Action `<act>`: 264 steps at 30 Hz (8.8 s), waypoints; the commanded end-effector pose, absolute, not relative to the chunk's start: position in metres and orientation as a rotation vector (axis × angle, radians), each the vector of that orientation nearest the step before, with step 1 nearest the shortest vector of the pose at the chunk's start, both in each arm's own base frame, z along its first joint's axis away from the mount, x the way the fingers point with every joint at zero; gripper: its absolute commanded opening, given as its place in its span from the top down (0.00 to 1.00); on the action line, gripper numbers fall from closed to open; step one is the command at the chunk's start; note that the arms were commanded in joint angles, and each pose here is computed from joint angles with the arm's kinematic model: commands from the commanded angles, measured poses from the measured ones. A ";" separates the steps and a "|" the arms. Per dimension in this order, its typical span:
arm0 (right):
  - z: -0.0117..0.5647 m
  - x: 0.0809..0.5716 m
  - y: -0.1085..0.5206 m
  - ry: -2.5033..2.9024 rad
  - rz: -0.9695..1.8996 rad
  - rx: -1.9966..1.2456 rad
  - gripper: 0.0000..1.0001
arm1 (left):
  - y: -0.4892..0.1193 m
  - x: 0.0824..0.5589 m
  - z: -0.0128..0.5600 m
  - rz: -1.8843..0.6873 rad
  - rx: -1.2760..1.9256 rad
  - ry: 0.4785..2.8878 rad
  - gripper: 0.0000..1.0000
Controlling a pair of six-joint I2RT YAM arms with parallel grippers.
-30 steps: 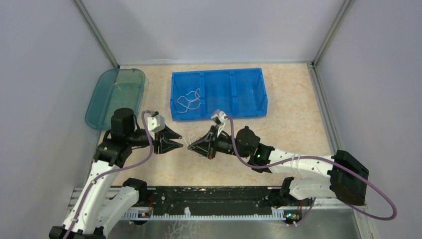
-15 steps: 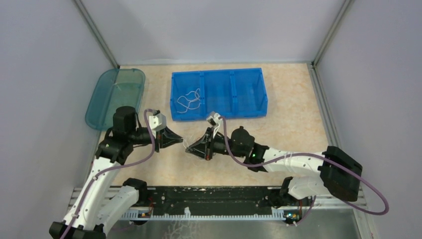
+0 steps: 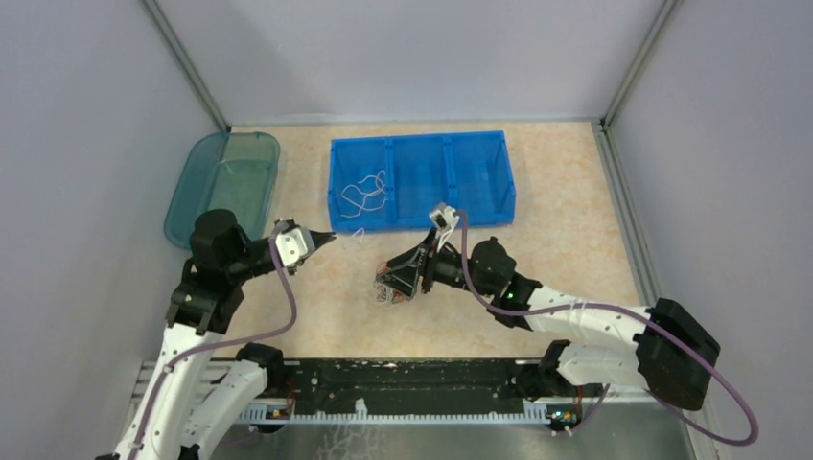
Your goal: Untangle the cables
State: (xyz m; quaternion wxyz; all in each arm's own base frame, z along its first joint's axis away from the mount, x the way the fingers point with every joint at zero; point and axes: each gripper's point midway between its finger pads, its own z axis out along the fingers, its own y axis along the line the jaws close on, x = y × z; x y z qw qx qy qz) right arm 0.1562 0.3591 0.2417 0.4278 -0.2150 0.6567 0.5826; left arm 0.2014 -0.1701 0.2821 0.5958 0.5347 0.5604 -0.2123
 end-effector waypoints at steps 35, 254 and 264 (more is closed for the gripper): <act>0.125 0.203 0.413 1.694 1.169 -0.586 0.35 | -0.171 0.157 0.480 -0.344 1.118 0.752 0.99; 0.107 0.173 0.341 1.874 0.650 -1.121 0.11 | -0.162 0.288 0.265 -0.484 1.188 1.805 0.04; 0.077 0.208 0.366 2.011 0.557 -0.917 0.36 | -0.158 0.239 0.247 -0.426 1.345 1.541 0.04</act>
